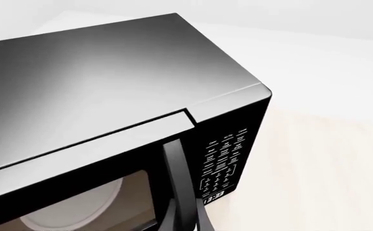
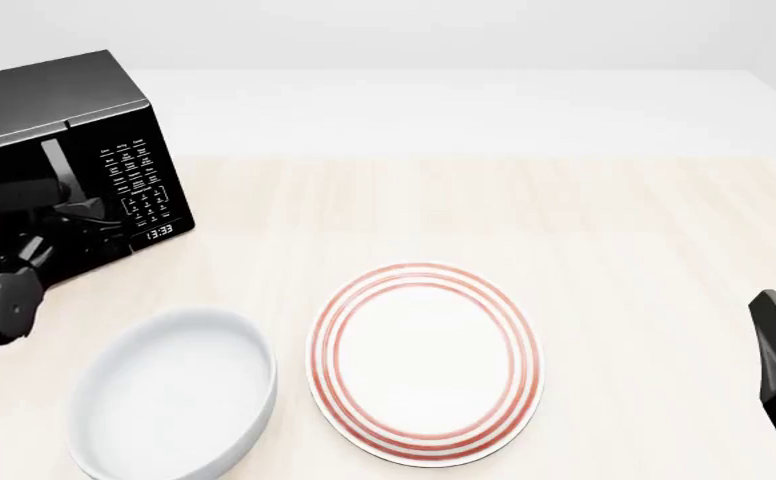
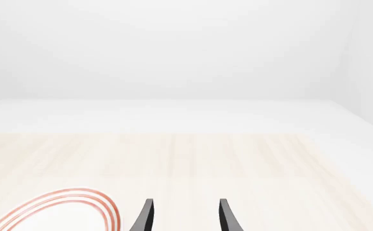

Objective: Open the microwave.

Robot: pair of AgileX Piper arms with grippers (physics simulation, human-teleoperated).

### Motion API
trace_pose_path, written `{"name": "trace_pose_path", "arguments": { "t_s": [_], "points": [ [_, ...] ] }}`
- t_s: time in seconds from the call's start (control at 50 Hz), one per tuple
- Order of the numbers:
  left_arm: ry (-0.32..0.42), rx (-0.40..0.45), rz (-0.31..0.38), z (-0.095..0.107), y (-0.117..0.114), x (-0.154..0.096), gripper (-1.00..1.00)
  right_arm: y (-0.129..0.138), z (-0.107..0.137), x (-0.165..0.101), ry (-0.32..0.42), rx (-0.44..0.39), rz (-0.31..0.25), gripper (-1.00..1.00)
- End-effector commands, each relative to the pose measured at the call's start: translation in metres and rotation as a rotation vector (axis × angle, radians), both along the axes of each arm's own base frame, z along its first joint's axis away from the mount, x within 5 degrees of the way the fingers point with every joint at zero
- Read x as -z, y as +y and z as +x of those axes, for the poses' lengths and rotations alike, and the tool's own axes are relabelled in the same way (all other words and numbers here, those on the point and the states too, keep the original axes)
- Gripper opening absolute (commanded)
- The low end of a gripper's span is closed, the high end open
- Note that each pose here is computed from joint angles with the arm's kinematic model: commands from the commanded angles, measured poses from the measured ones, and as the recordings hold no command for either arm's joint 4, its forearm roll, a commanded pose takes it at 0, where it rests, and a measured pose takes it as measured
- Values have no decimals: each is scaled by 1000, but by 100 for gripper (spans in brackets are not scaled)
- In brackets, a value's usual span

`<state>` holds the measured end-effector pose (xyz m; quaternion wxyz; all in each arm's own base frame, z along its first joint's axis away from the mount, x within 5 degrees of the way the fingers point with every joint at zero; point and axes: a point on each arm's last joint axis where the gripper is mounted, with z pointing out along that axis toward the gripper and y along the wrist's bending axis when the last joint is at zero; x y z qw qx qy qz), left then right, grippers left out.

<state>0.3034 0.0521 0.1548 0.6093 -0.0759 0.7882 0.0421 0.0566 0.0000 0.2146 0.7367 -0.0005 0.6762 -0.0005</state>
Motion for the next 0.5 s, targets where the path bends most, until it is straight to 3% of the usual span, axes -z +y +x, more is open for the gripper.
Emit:
{"name": "trace_pose_path", "arguments": {
  "t_s": [0.02, 0.5],
  "points": [
    [-16, -5, -6, -3, -1, -3, -100, 0, 0, 0, 0, 0, 0, 100],
    [-46, 2, -21, -13, -7, -8, -100, 0, 0, 0, 0, 0, 0, 100]
  ]
}}
